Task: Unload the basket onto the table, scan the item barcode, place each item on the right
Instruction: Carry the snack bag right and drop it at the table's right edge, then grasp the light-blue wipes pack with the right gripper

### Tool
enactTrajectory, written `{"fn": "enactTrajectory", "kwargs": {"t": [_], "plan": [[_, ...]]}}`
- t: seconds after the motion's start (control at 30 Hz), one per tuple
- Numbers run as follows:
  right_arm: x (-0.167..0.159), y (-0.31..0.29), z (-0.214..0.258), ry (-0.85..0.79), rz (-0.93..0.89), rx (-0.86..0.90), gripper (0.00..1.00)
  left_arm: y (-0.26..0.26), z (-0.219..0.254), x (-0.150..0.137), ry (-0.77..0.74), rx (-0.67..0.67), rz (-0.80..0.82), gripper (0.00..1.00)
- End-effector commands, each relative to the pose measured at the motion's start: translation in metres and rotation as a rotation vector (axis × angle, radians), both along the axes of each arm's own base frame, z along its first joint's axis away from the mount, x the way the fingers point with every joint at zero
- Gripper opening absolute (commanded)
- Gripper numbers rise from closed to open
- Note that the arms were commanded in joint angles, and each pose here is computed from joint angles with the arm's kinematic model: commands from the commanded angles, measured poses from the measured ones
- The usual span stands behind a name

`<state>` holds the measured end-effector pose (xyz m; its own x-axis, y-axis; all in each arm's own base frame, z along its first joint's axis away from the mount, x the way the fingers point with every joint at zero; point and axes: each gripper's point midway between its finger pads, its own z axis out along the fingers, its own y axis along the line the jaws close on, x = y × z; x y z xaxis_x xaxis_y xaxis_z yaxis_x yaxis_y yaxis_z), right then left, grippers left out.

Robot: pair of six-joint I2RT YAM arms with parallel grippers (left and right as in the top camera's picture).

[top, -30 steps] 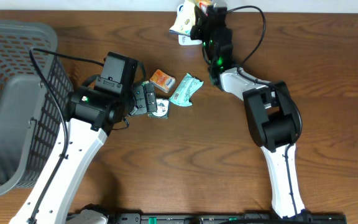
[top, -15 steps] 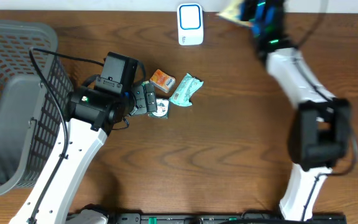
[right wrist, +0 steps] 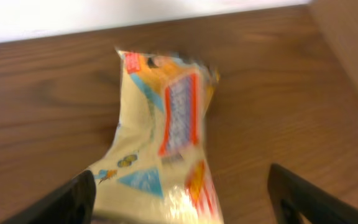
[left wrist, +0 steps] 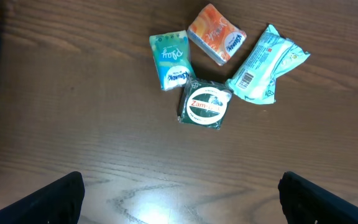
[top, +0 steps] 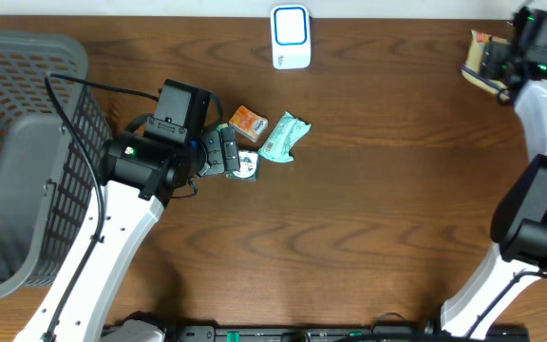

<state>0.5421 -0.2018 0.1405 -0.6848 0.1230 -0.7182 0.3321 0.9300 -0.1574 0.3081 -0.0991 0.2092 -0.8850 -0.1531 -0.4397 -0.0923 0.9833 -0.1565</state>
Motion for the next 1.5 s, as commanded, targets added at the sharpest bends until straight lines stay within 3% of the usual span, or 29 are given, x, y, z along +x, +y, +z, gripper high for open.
{"fn": "enactTrajectory", "kwargs": {"t": [0.0,0.17,0.37,0.53,0.7,0.8,1.0,1.47], "plan": [[-0.005,0.002,-0.017,0.035,0.018,0.061,0.85,0.001,0.006,0.002,-0.019,0.004,0.001,0.98],[-0.001,0.051,-0.026,0.037,0.196,0.25,0.77,0.001,0.006,0.002,-0.019,0.004,0.001,0.98],[-0.006,0.154,-0.016,0.025,0.43,0.662,0.7,0.001,0.006,0.002,-0.019,0.004,0.001,0.98],[-0.042,0.238,-0.024,0.217,0.492,0.892,0.67,0.001,0.006,0.002,-0.019,0.004,0.001,0.98],[-0.068,0.309,-0.045,0.384,0.572,0.893,0.66,0.001,0.006,0.002,-0.019,0.004,0.001,0.98],[-0.08,0.346,-0.062,0.457,0.616,0.809,0.76,0.001,0.006,0.002,-0.019,0.004,0.001,0.98],[-0.09,0.396,-0.083,0.524,0.558,0.806,0.82,0.001,0.006,0.002,-0.019,0.004,0.001,0.98],[-0.112,0.451,-0.155,0.681,0.515,0.924,0.8,0.001,0.006,0.002,-0.019,0.004,0.001,0.98]]}}
